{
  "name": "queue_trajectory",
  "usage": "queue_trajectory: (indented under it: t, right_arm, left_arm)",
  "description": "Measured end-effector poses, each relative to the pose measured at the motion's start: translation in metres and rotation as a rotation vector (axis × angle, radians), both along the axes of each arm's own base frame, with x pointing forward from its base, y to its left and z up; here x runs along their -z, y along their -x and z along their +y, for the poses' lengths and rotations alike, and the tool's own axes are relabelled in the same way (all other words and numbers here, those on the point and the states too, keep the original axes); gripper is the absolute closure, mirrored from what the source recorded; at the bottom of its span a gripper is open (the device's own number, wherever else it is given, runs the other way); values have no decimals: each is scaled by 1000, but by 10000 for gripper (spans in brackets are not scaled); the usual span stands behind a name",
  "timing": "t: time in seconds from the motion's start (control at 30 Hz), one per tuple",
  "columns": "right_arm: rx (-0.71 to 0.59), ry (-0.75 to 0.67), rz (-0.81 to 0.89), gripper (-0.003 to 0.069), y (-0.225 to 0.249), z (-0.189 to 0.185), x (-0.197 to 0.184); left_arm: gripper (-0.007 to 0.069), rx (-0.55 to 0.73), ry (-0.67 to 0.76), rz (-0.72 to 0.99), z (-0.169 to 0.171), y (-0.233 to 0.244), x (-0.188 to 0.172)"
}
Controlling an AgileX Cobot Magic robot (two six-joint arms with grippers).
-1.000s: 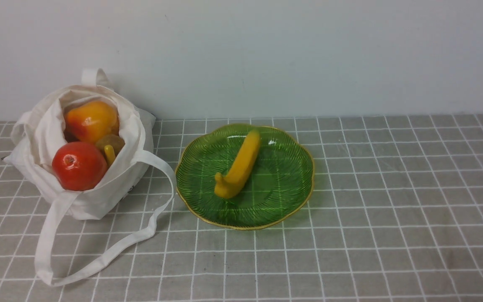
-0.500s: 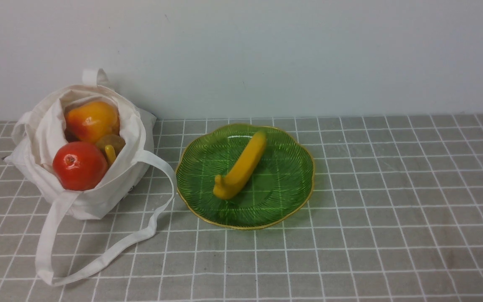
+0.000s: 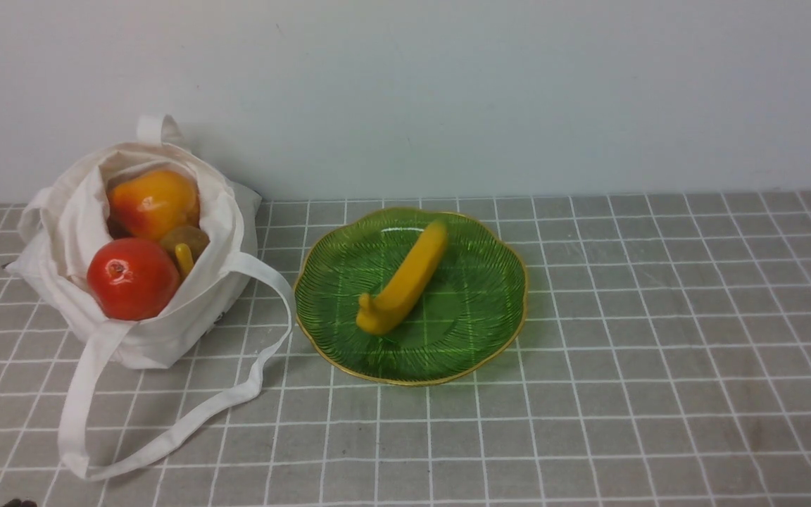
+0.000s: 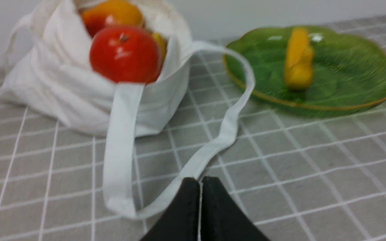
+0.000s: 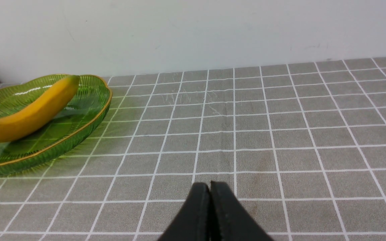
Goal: Take the fruit out of the bag on the grey coffee tablecloth and place them on the plate.
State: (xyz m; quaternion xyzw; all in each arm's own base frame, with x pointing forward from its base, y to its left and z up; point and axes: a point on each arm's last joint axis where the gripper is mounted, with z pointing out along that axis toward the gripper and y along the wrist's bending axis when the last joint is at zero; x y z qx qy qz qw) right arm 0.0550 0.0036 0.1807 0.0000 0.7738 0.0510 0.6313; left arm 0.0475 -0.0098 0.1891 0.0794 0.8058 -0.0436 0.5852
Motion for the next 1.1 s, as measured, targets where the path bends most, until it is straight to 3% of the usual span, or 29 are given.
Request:
queue_trajectory:
  t: [0.17,1.1]
  right_arm:
    - [0,1,2,671,0,0,0]
    - [0,1,2,671,0,0,0]
  left_arm:
    - [632,-78,-6,13,4,-4,19]
    - [632,-81,-4,-8,4,-5,18]
